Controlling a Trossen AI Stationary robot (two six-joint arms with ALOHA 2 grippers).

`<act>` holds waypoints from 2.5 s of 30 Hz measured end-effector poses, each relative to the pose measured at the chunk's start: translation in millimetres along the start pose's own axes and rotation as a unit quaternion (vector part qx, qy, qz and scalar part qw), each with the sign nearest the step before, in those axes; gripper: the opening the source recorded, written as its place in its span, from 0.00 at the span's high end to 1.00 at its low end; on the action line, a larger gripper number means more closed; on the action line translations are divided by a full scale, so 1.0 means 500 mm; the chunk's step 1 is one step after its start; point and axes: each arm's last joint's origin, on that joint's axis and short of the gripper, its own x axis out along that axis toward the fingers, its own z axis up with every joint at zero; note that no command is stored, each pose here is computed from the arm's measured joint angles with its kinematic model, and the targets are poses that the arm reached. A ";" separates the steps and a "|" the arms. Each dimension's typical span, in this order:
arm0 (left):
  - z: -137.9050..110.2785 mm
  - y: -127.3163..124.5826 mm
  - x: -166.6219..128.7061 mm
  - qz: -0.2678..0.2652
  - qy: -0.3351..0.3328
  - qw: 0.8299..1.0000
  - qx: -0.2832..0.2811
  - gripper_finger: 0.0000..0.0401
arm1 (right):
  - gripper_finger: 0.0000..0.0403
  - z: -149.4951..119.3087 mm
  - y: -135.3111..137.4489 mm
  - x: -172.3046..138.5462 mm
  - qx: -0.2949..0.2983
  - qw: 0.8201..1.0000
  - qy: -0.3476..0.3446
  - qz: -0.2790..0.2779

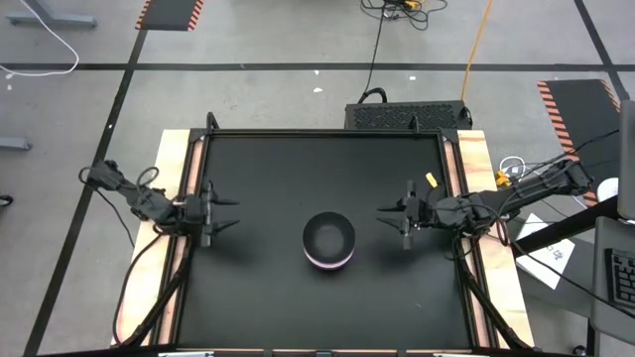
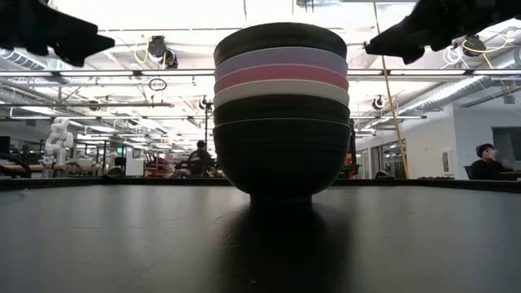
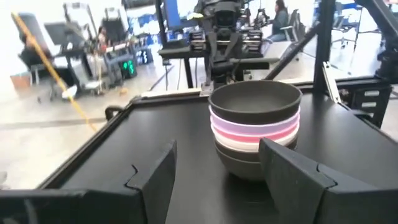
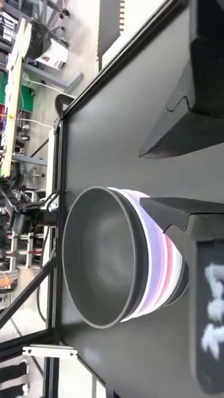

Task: Nest bowls inside each other
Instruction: Return to Home Position

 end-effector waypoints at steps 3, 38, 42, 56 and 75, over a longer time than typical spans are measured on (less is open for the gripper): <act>-0.032 -0.012 0.013 -0.005 -0.023 0.999 0.030 0.42 | 0.75 0.000 0.000 0.000 -0.011 1.000 0.000 0.000; -0.065 -0.025 0.015 -0.181 0.020 0.979 0.088 0.42 | 0.75 -0.085 -0.042 -0.125 0.009 0.985 -0.056 0.161; -0.069 -0.027 0.014 -0.192 0.026 0.976 0.095 0.42 | 0.75 -0.087 -0.048 -0.142 0.015 0.982 -0.070 0.176; -0.079 -0.027 0.013 -0.193 0.049 0.976 0.084 0.42 | 0.75 -0.120 -0.059 -0.145 0.076 0.985 -0.090 0.124; -0.083 0.004 0.027 -0.129 0.063 0.986 0.090 0.42 | 0.75 -0.177 -0.047 -0.100 0.035 0.989 -0.121 0.082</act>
